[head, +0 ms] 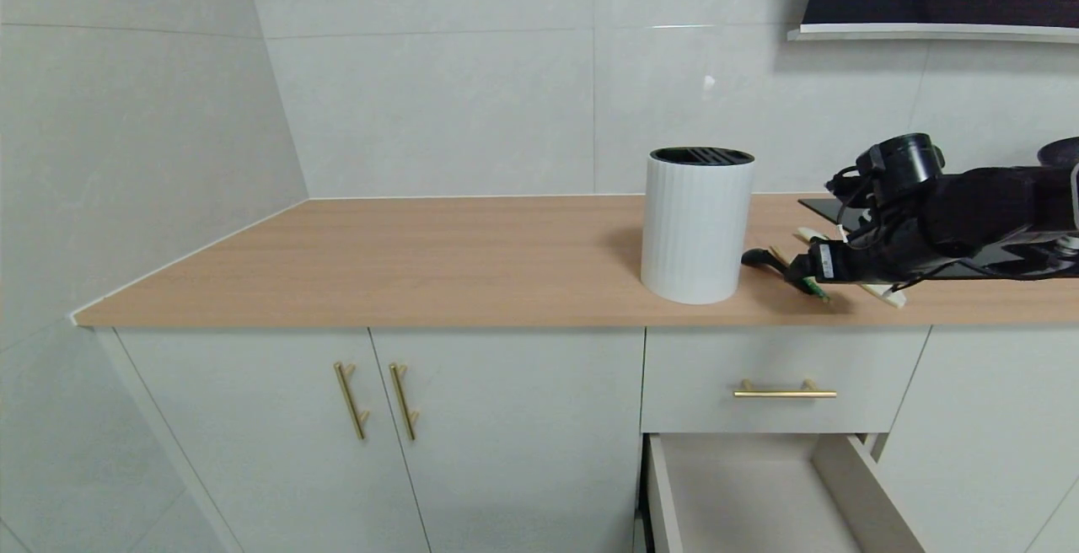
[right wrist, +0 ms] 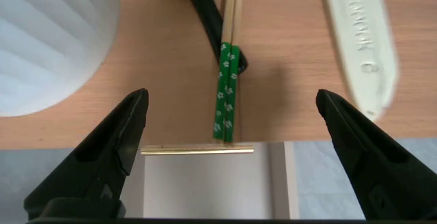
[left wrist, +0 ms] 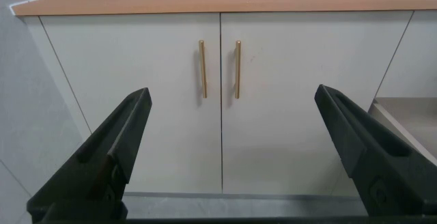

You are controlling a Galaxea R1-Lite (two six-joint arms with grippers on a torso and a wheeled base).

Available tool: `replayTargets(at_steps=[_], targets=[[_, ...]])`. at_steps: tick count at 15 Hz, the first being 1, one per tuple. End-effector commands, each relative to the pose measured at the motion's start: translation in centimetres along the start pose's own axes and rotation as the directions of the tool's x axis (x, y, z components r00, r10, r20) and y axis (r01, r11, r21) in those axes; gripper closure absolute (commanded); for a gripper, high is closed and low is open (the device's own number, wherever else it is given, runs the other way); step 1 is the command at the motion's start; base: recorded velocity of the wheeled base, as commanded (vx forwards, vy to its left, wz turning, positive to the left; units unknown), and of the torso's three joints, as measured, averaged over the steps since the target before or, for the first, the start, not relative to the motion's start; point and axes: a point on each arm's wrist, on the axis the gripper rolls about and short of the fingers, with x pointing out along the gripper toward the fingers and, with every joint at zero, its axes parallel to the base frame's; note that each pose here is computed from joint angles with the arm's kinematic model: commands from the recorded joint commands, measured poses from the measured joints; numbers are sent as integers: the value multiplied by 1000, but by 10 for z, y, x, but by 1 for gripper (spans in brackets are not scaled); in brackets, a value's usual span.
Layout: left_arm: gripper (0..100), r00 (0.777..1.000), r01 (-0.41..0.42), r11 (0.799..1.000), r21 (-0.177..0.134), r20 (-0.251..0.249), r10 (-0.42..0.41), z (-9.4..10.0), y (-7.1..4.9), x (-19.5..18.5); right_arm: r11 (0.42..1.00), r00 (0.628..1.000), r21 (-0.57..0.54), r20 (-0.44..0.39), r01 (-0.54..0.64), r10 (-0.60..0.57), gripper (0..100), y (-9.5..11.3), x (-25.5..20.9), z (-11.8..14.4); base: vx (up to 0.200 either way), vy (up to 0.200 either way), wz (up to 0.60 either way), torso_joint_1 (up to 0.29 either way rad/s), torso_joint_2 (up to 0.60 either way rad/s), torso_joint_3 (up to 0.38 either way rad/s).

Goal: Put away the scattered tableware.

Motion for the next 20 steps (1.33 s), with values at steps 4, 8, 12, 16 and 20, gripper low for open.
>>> replayTargets(at_steps=[4, 8, 12, 16, 20], targets=[[0, 1000, -1, 1000, 0, 0, 1, 0, 0, 0, 999, 999, -7, -37, 39, -39, 0, 1, 20, -7, 0, 0, 0, 0, 0, 0], [0, 1000, -1, 1000, 0, 0, 1, 0, 0, 0, 999, 998, -10, -46, 39, -40, 0, 1, 24, -8, 0, 0, 0, 0, 0, 0], [0, 1000, -1, 1000, 0, 0, 1, 0, 0, 0, 999, 998, -14, -52, 38, -38, 100, 2, 23, -9, 0, 0, 0, 0, 0, 0], [0, 1000, -1, 1000, 0, 0, 1, 0, 0, 0, 999, 998, -10, -40, 38, -39, 100, 2, 19, -7, 0, 0, 0, 0, 0, 0], [0, 1000, -1, 1000, 0, 0, 1, 0, 0, 0, 999, 999, -1, -13, 37, -37, 100, 0, 4, -2, 0, 0, 0, 0, 0, 0]])
